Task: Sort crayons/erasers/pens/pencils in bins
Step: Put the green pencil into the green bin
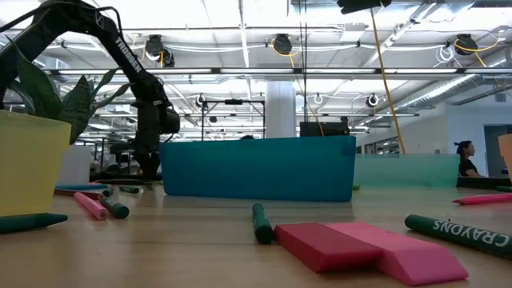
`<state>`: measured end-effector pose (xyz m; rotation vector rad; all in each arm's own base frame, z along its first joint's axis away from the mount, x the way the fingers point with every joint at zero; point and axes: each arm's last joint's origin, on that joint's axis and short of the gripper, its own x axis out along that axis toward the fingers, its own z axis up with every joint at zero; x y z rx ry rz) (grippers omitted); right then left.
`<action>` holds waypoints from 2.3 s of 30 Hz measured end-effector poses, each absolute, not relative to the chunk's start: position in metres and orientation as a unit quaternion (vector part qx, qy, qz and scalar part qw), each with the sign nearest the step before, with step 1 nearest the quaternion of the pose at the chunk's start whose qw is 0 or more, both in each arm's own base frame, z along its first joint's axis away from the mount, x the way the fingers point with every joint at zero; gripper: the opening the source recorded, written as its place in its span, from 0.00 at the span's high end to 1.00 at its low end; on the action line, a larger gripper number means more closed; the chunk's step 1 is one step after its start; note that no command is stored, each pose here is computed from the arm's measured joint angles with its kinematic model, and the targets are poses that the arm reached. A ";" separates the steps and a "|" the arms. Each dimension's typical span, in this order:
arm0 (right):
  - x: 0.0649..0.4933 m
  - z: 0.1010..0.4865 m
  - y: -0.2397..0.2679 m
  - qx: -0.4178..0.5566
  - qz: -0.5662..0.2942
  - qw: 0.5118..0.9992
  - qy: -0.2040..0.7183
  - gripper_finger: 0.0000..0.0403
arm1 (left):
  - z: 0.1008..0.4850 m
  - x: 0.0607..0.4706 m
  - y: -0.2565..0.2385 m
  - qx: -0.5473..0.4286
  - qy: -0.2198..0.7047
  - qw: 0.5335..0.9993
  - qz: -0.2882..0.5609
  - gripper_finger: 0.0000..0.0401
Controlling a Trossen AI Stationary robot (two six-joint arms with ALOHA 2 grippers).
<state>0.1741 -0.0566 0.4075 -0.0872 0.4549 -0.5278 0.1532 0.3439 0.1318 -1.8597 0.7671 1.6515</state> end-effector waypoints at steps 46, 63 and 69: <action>0.167 0.399 -0.037 0.028 -0.231 0.938 0.257 0.49 | 0.167 0.186 0.312 -0.645 0.279 0.376 0.603 0.76; 0.171 0.396 -0.038 0.041 -0.233 0.935 0.263 0.49 | 0.149 0.188 0.313 -0.665 0.297 0.346 0.592 0.76; 0.171 0.395 -0.036 0.047 -0.229 0.935 0.268 0.49 | 0.148 0.183 0.314 -0.672 0.296 0.333 0.591 0.76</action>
